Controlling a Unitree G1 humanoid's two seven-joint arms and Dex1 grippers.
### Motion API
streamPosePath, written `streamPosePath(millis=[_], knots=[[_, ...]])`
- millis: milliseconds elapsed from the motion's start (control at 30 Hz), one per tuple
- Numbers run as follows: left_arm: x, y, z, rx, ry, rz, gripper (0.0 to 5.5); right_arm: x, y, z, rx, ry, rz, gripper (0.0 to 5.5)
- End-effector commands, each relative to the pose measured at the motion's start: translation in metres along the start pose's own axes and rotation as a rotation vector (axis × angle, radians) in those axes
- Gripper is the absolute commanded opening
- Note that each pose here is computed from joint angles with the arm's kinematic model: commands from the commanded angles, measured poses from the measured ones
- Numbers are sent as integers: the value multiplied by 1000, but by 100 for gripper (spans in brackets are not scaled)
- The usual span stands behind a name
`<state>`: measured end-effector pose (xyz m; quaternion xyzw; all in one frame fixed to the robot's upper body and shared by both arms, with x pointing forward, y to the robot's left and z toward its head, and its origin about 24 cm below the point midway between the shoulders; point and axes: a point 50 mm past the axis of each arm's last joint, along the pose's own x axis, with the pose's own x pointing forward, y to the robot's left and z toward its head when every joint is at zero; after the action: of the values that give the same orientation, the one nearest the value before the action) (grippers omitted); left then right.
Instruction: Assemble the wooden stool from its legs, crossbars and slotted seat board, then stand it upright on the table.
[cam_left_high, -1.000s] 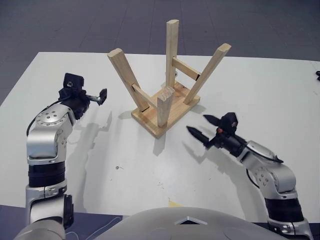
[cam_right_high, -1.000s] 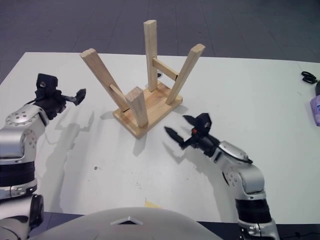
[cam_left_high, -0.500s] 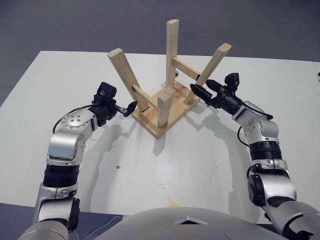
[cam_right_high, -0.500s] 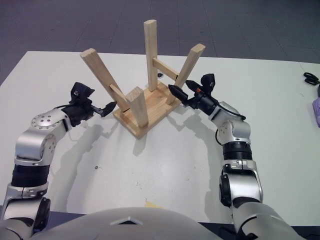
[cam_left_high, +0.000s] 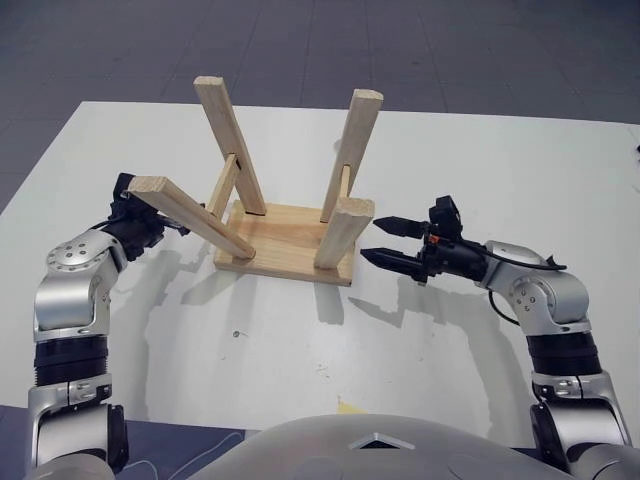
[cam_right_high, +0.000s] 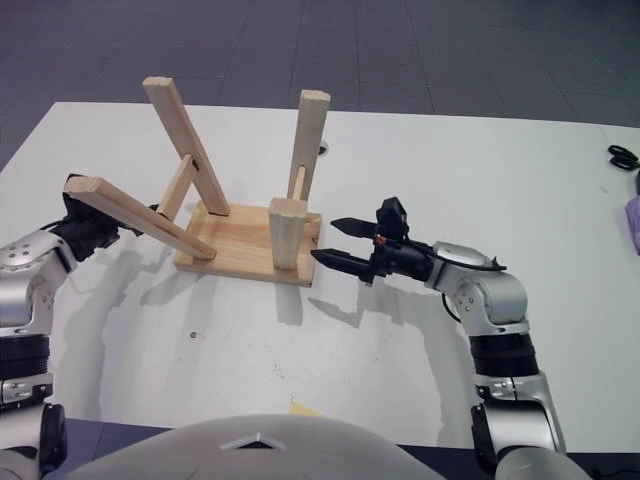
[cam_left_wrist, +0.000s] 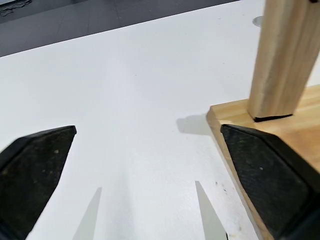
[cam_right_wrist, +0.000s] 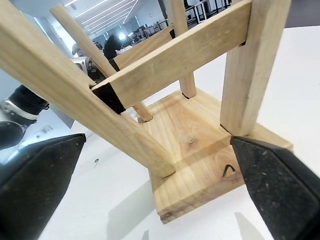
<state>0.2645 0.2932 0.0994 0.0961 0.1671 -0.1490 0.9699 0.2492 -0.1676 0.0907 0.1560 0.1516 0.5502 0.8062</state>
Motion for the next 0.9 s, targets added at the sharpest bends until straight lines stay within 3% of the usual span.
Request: streamPosePath(millis=[33, 233, 500, 767, 900], knots=[[-24, 16, -2, 40, -2, -136, 538, -3, 18, -1, 15, 9, 63, 540], [-37, 37, 9, 161, 72, -342, 538, 11, 23, 1, -28, -25, 20, 540], [-19, -19, 21, 210, 89, -790, 538, 28, 10, -3, -17, 35, 44, 540], [0, -46, 3, 183, 99, -857, 538, 40, 4, -12, 9, 103, 101, 540], [7, -55, -11, 127, 112, -861, 474, 34, -4, -17, 43, 156, 114, 477]])
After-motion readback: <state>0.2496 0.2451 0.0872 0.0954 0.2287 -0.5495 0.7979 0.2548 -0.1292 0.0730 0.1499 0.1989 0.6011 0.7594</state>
